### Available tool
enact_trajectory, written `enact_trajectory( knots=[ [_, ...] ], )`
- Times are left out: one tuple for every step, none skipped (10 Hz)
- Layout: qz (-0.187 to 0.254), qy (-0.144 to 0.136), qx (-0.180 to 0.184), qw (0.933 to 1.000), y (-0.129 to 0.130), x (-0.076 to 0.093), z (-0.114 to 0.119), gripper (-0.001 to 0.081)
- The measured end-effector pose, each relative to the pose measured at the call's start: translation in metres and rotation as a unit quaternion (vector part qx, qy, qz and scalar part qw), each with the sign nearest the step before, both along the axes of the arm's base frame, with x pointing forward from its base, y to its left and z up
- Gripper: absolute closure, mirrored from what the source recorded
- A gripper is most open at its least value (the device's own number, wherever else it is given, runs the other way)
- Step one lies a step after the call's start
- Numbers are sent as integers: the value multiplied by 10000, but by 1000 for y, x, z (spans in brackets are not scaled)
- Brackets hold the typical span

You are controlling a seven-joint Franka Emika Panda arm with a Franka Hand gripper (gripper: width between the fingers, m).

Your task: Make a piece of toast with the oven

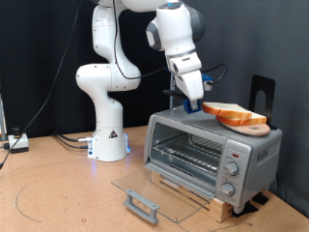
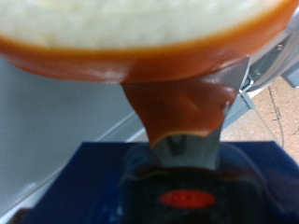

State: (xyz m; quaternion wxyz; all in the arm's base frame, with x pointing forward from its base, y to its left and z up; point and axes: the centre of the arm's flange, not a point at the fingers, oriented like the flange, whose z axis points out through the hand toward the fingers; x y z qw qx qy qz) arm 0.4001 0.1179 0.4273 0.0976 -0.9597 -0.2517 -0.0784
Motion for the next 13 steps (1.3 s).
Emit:
enact_trajectory(
  knots=[
    [14,64,-35,10000,6,-1,-5,402],
    [32,93,-57,9999,11,-2,-8,402],
    [50,98,-67,9999,15,-3,-10,402],
    [68,98,-65,9999,18,-4,-11,402],
    [80,99,-59,9999,21,-5,-13,402],
    [88,113,-48,9999,23,-6,-14,402],
    [89,129,-30,9999,25,-6,-15,402],
    [68,152,25,9999,26,-7,-16,402],
    [54,181,125,9997,27,-6,-18,402],
    [98,214,254,9994,27,-6,-20,402],
    [202,257,443,9985,26,-6,-20,402],
    [296,283,649,9971,23,-6,-20,402],
    [393,309,825,9953,19,-5,-19,402]
  ],
)
